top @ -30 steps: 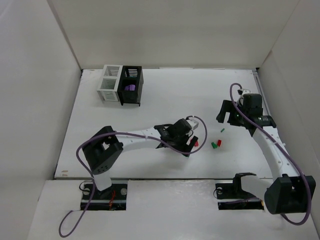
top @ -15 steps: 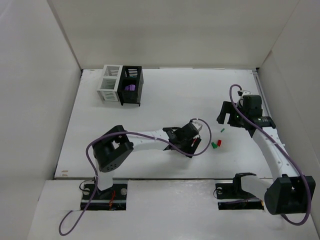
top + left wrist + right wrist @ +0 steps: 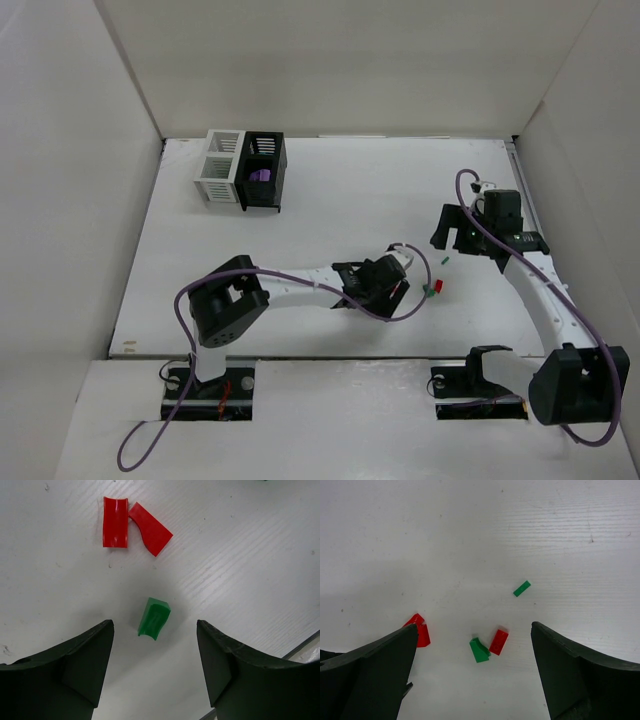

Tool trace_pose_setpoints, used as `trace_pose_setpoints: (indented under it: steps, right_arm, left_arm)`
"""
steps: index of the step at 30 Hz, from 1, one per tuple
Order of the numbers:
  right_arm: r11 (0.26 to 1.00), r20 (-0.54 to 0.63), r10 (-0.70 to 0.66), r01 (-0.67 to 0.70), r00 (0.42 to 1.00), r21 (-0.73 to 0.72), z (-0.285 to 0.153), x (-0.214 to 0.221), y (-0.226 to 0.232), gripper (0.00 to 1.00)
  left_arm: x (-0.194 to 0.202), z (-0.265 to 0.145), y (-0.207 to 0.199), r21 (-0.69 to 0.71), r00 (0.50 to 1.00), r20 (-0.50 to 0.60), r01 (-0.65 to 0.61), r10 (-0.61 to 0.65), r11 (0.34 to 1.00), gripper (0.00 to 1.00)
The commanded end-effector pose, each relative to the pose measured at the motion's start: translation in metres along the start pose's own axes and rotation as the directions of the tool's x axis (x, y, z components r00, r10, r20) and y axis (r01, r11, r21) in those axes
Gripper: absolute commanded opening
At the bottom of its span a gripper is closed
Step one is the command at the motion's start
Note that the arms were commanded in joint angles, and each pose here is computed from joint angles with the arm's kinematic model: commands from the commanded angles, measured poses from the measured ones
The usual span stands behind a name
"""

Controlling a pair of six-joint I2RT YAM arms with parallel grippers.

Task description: Sort the legos into containers by color

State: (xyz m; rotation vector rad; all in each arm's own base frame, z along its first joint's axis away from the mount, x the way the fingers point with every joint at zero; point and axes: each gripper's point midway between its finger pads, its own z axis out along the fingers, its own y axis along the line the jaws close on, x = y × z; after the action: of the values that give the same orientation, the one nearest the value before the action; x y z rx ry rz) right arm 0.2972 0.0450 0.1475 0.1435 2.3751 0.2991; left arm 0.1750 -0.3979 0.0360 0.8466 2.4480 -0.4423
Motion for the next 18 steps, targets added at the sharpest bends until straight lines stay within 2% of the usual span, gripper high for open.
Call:
trace_pose_setpoints:
  steps: [1,4,7,8,10,11,18]
  right_arm:
    - [0.999,0.031,-0.02,0.021,0.999,-0.034,0.003,-0.009,0.004,0.99]
    - [0.999,0.042,-0.015,0.016,0.999,-0.03,0.003,-0.012,0.002,0.99]
    - [0.999,0.042,-0.015,0.016,0.999,-0.03,0.003,-0.012,0.002,0.99]
    - [0.999,0.042,-0.015,0.016,0.999,-0.03,0.003,-0.012,0.002,0.99]
    - [1.0,0.044,-0.009,0.01,0.999,-0.024,0.003,-0.013,-0.001,0.99]
    - [1.0,0.044,-0.009,0.01,0.999,-0.024,0.003,-0.013,-0.001,0.99]
    - [1.0,0.037,-0.001,0.001,0.999,-0.016,0.002,-0.011,-0.004,0.99]
  left_arm:
    - [-0.023,-0.014,-0.005,0.034,0.995,0.084,-0.053,0.05,0.998,0.64]
    - [-0.018,-0.009,-0.005,0.034,0.995,0.061,-0.076,0.074,0.996,0.64]
    - [-0.012,-0.002,-0.003,0.026,0.995,0.043,-0.088,0.087,0.996,0.59]
    - [-0.012,-0.002,-0.003,0.026,0.995,0.043,-0.088,0.087,0.996,0.57]
    - [-0.007,0.004,0.0,0.018,0.993,0.025,-0.117,0.116,0.993,0.46]
    - [-0.007,0.004,0.0,0.018,0.993,0.025,-0.117,0.116,0.993,0.44]
    - [-0.004,0.011,0.003,0.0,0.992,0.019,-0.128,0.128,0.992,0.42]
